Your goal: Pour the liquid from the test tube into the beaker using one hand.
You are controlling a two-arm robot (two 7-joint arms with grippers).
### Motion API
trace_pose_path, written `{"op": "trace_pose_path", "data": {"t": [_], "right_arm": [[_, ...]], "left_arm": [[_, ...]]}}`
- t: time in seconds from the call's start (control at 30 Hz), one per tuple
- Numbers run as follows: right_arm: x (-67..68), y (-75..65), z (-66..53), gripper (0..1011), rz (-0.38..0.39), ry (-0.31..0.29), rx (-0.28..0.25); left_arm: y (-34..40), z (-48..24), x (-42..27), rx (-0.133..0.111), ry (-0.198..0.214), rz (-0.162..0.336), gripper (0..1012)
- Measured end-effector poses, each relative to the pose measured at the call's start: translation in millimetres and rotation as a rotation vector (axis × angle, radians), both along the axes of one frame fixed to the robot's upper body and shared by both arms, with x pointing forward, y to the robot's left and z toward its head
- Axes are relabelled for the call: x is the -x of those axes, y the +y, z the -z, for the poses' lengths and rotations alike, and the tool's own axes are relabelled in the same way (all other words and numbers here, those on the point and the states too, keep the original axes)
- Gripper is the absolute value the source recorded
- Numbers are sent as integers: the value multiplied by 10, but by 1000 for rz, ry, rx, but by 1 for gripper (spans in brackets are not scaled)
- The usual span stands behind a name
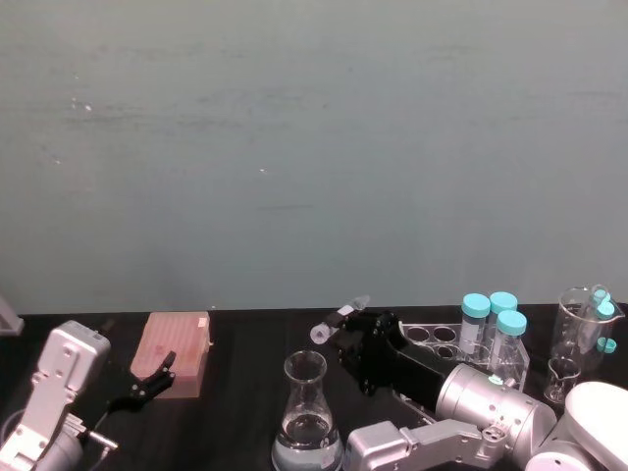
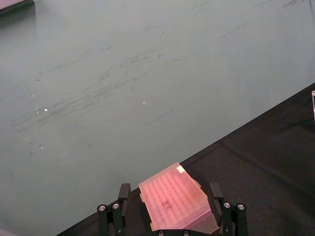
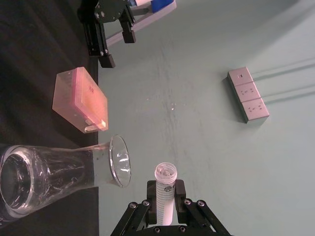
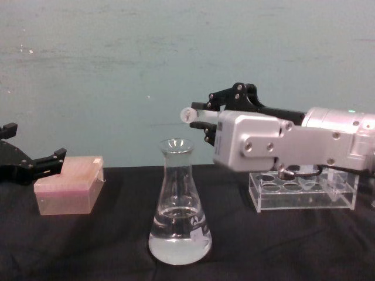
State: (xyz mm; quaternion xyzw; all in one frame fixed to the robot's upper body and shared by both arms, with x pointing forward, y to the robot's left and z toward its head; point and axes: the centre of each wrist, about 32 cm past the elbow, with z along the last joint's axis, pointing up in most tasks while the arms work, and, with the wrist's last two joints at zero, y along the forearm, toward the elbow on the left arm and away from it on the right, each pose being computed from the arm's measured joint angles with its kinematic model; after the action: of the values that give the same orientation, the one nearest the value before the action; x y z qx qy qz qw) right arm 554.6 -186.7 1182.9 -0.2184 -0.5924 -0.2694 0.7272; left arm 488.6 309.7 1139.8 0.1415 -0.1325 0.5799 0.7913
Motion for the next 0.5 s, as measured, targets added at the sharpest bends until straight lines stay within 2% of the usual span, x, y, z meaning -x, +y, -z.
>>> {"op": "trace_pose_path", "data": {"t": [0.5], "right_arm": [[6,12,12,222,-12,-64,56]], "left_arm": [[0,0,0,0,0,0,1000]]}}
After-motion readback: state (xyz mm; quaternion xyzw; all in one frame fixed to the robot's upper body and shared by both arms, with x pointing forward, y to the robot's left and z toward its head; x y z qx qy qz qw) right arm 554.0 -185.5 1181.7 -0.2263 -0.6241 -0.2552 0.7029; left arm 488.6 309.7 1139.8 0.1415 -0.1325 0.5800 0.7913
